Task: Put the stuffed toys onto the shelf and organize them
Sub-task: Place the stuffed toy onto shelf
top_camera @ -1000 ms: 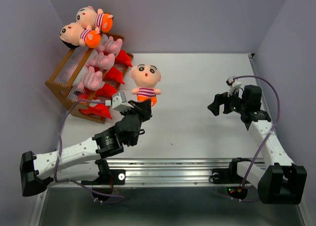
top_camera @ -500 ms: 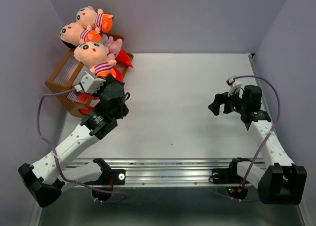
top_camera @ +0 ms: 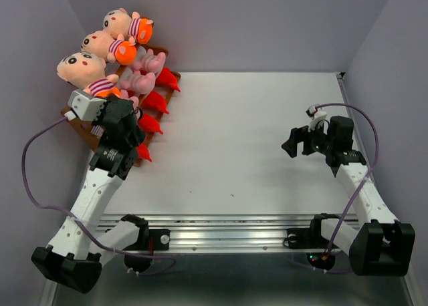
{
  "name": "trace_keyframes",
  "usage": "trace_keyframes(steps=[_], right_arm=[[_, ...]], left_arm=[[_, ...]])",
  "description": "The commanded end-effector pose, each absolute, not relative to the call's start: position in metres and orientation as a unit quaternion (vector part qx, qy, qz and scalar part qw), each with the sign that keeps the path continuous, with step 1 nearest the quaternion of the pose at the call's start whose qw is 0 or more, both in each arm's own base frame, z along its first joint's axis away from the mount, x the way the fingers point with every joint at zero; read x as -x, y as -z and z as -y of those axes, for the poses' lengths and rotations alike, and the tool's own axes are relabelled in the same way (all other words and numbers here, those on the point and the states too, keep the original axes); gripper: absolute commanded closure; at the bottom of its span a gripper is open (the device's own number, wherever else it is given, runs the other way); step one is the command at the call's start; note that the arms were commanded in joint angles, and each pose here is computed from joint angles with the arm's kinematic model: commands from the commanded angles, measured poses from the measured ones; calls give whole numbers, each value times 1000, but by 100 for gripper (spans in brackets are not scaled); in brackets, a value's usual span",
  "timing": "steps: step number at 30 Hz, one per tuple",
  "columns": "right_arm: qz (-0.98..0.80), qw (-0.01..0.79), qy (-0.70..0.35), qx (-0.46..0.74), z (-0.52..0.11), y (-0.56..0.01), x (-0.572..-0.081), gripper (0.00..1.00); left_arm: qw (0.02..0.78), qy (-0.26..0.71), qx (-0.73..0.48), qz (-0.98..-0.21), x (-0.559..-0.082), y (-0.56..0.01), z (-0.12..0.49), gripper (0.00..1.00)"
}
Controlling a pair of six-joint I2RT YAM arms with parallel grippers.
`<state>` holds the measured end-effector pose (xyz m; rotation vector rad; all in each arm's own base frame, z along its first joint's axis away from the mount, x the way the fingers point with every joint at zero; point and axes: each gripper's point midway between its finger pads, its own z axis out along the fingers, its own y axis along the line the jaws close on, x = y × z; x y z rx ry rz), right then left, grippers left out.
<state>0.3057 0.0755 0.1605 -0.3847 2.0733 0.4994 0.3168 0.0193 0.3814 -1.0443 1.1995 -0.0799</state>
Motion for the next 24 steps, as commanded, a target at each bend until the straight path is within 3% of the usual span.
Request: trace_keyframes(steps=[1, 24], right_arm=[[-834, 490, -193, 163, -74, -167, -314, 0], [-832, 496, -188, 165, -72, -171, -313, 0]], left_arm=[[708, 67, 473, -521, -325, -404, -32, 100], [636, 176, 563, -498, -379, -374, -57, 100]])
